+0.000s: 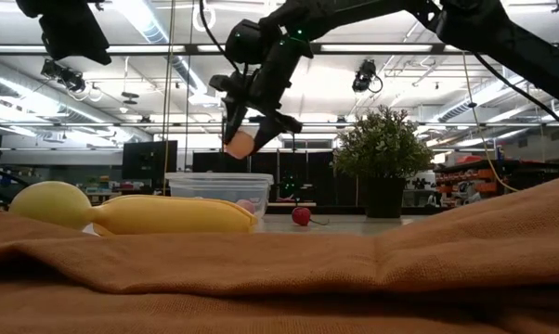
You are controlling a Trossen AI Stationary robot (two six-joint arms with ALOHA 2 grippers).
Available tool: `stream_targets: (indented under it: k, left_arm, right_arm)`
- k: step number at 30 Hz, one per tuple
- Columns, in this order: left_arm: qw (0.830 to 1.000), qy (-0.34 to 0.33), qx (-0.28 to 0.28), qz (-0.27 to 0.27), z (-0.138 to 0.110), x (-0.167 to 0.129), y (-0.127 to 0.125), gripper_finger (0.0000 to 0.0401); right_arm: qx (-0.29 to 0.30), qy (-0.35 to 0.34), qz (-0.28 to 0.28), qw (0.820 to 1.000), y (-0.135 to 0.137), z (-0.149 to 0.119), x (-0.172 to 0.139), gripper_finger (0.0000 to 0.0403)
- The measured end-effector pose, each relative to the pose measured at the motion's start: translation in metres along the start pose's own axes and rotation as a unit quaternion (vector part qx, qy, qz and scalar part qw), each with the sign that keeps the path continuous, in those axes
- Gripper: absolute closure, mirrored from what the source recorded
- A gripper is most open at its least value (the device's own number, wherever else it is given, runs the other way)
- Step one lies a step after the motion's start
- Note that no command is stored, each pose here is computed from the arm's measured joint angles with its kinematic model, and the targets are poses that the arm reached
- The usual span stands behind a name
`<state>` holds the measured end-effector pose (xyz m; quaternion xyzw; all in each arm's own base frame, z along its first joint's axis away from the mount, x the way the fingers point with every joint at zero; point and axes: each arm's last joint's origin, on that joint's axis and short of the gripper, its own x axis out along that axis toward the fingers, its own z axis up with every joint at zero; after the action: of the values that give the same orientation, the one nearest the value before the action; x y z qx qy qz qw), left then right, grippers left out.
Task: Pick and placing Produce into tupperware
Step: Put the peach into the container
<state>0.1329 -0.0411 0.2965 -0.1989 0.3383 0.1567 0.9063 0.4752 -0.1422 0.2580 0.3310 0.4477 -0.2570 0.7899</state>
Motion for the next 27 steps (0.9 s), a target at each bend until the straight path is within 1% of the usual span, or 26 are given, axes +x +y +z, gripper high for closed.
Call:
stream_targets:
  k: [3, 6, 7, 9, 11, 12, 15, 22, 27]
  left_arm:
    - [1.0, 0.0, 0.0, 0.0, 0.0, 0.0, 0.0, 0.0268]
    - [1.0, 0.0, 0.001, 0.0, 0.0, 0.0, 0.0, 0.0272]
    - [1.0, 0.0, 0.001, 0.0, 0.0, 0.0, 0.0, 0.0273]
    - [1.0, 0.0, 0.001, 0.0, 0.0, 0.0, 0.0, 0.0272]
    - [1.0, 0.0, -0.002, -0.001, 0.0, 0.0, 0.0, 0.027]
    - [1.0, 0.0, -0.003, -0.001, 0.0, 0.0, 0.0, 0.0269]
    - [1.0, 0.0, -0.006, 0.0, 0.0, 0.0, 0.0, 0.0266]
    - [1.0, 0.0, -0.007, 0.0, 0.0, 0.0, 0.0, 0.0273]
    - [1.0, 0.0, -0.007, 0.0, 0.0, 0.0, 0.0, 0.0269]
  right_arm:
    - [0.012, -0.002, -0.005, 1.0, -0.004, 0.002, 0.0, 0.0151]
    - [0.02, 0.013, -0.015, 1.0, -0.008, 0.001, 0.009, 0.0151]
    - [0.019, 0.025, -0.023, 0.999, -0.01, -0.001, 0.014, 0.0151]
    - [0.016, 0.03, -0.023, 0.999, -0.01, -0.002, 0.023, 0.0151]
    - [0.009, 0.055, -0.031, 0.998, -0.011, -0.008, 0.029, 0.0151]
    - [0.005, 0.053, -0.028, 0.998, -0.01, -0.008, 0.031, 0.0151]
    - [-0.008, 0.066, -0.033, 0.997, -0.01, -0.011, 0.032, 0.0151]
    - [-0.025, 0.065, -0.035, 0.997, -0.009, -0.012, 0.032, 0.015]
    - [-0.044, 0.066, -0.034, 0.996, -0.009, -0.012, 0.032, 0.0149]
